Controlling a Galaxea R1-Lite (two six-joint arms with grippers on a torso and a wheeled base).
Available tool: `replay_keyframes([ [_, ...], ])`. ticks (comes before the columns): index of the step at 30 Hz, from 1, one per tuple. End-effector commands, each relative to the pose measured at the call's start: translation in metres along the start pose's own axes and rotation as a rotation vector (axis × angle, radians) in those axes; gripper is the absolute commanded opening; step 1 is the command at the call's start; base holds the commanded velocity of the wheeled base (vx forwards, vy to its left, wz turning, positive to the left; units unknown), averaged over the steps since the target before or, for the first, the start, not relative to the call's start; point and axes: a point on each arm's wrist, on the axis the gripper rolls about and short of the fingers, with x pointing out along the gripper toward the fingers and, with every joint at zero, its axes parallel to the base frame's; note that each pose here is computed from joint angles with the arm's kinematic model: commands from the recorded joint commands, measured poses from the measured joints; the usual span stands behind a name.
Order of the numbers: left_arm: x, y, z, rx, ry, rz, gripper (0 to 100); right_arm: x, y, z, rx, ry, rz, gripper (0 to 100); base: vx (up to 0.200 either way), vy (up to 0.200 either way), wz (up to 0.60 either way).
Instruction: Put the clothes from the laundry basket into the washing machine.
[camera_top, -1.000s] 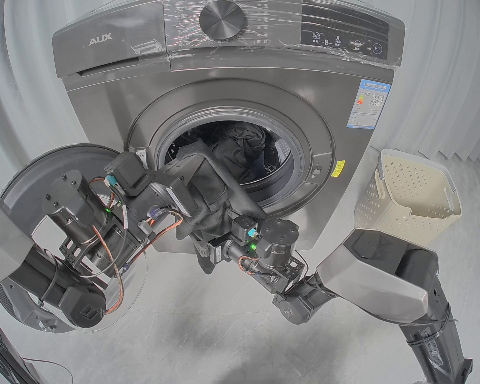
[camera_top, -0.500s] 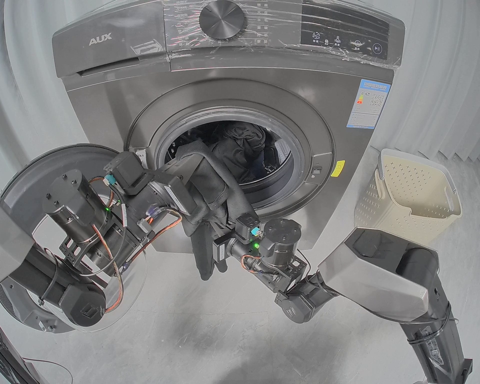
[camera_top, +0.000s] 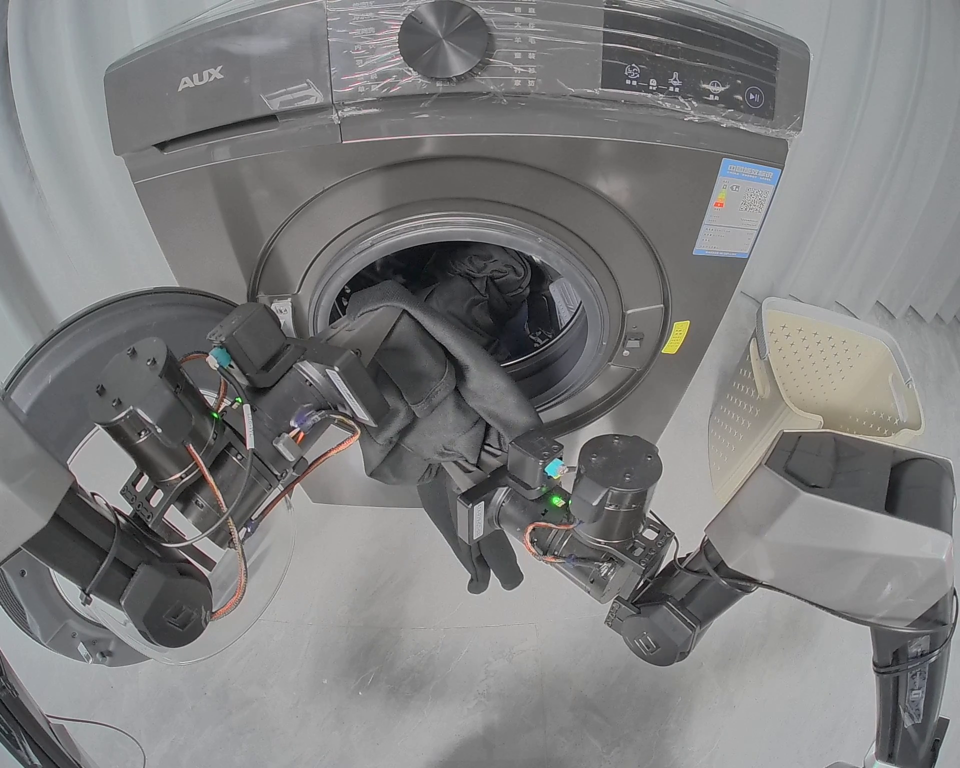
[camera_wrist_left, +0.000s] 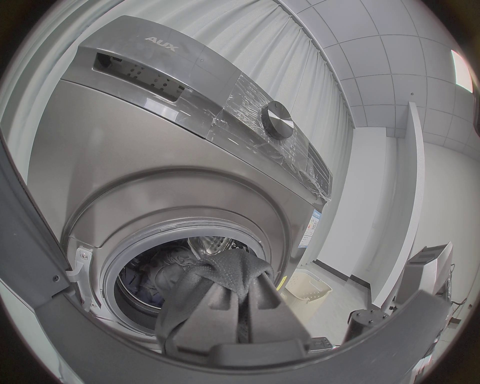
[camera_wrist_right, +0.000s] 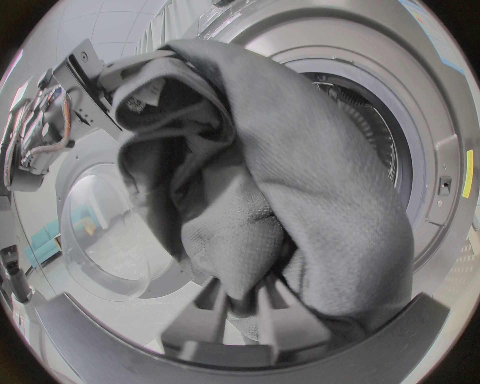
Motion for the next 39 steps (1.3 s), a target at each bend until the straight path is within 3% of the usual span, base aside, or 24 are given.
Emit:
replay_keyframes([
  [1,0.0,0.0,0.001,0.0,-0.004,-0.001,0,-0.005,0.002,0.01,0.008,-0.012,0.006,100,0.0,0.0,0.0],
  [14,0.002,-0.004,0.006,-0.001,-0.029,0.003,0,-0.003,-0.001,-0.011,0.002,0.037,-0.004,100,0.0,0.0,0.0],
  [20,0.003,-0.003,0.004,-0.002,-0.025,0.007,0,-0.004,0.006,-0.012,0.001,0.043,0.016,100,0.0,0.0,0.0],
  [26,0.004,-0.003,0.004,-0.002,-0.026,0.006,0,-0.004,0.027,-0.01,0.003,0.03,0.076,100,0.0,0.0,0.0],
  [29,0.005,-0.003,0.004,-0.001,-0.028,0.007,0,0.001,0.029,-0.009,0.003,0.013,0.079,100,0.0,0.0,0.0],
  [34,0.005,-0.003,0.004,-0.001,-0.028,0.007,0,0.019,0.02,-0.008,0.002,-0.03,0.05,100,0.0,0.0,0.0],
  [35,0.005,-0.003,0.004,-0.001,-0.028,0.006,0,0.027,0.012,-0.011,-0.001,-0.04,0.032,100,0.0,0.0,0.0],
  [39,0.004,-0.003,0.004,-0.004,-0.026,0.005,0,0.034,0.002,-0.02,-0.011,-0.034,0.009,100,0.0,0.0,0.0],
])
